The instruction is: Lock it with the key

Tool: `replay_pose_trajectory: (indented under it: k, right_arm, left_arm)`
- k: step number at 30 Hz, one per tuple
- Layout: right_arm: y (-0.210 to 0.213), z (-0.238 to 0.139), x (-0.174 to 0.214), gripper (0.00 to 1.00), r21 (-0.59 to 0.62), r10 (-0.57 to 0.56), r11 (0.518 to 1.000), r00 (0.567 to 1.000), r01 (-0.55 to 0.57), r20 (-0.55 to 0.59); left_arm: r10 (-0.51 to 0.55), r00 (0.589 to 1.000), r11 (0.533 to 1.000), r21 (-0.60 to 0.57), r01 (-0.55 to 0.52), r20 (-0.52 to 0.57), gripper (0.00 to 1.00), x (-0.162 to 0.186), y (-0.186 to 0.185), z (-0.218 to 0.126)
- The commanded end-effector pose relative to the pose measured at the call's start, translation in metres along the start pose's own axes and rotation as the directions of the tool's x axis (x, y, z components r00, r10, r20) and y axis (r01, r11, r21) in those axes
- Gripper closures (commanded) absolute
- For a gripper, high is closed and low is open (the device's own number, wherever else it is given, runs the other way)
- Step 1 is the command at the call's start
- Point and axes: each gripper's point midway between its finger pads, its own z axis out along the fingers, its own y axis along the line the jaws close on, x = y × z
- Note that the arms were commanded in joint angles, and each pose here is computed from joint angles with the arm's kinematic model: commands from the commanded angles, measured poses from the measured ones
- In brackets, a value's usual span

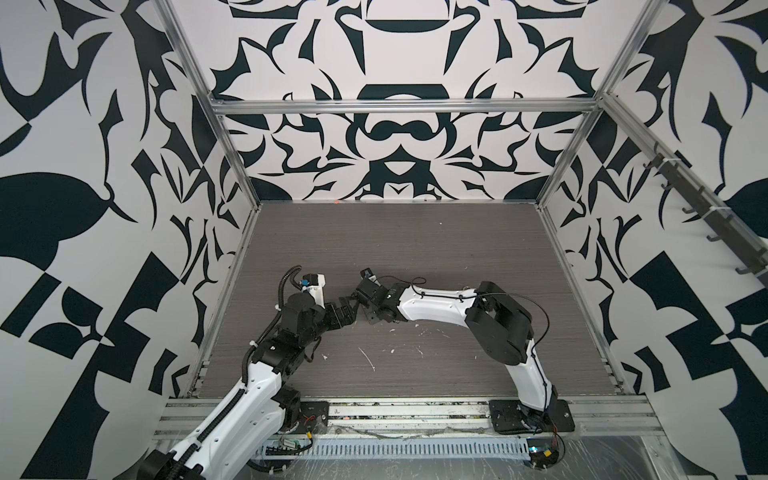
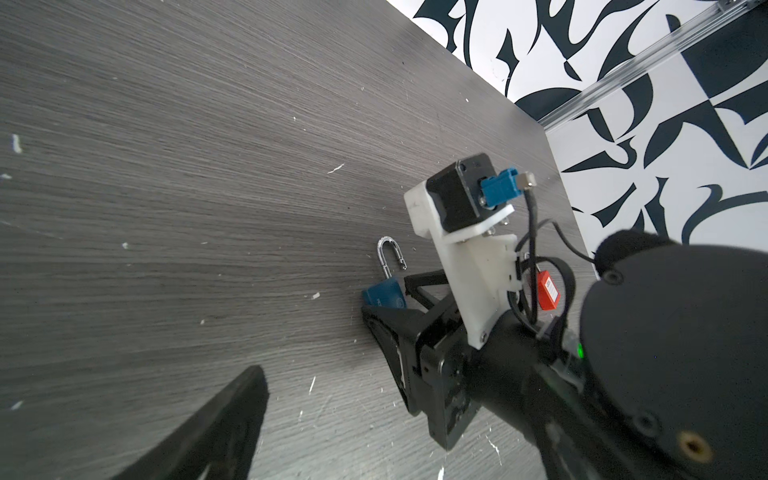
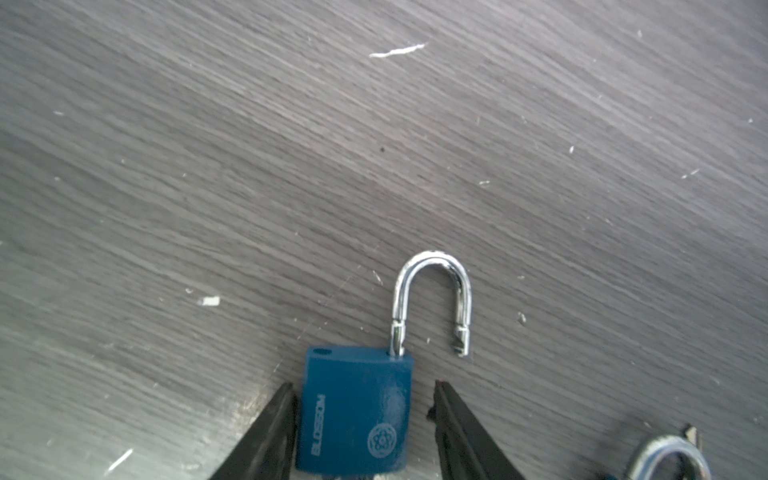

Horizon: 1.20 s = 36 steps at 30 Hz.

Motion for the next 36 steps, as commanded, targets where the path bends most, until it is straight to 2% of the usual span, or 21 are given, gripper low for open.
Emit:
replay_pose_trajectory:
  k: [1, 11, 23, 32, 36]
  right_arm:
    - [0.004, -0.001, 0.02, 0.45, -0.025, -0.036, 0.999, 0.996, 0.035, -0.075]
    - [0.005, -0.015, 0.02, 0.45, -0.052, 0.001, 0.999, 0.996, -0.006, -0.09]
    - [-0.008, 0.001, 0.022, 0.46, -0.02, 0.033, 0.999, 0.993, -0.036, -0.111]
    - [-0.013, 0.003, 0.028, 0.5, -0.027, 0.006, 1.0, 0.994, -0.009, -0.105]
    - [-0.014, 0.004, 0.026, 0.58, -0.031, -0.006, 1.0, 0.996, 0.003, -0.094]
  left_arm:
    - [-0.01, 1.0, 0.999, 0.047, 0.009, 0.028, 0.0, -0.007, -0.008, -0.001]
    - [-0.025, 1.0, 0.998, 0.055, 0.024, 0.01, 0.0, -0.004, -0.006, 0.001]
    - [-0.033, 0.999, 0.998, 0.057, 0.033, -0.002, 0.0, -0.001, -0.005, 0.005]
    - [-0.021, 1.0, 0.997, 0.075, 0.022, -0.011, 0.0, -0.002, -0.01, 0.004]
    - [-0.02, 1.0, 0.997, 0.076, 0.021, -0.013, 0.0, 0.0, -0.008, 0.005]
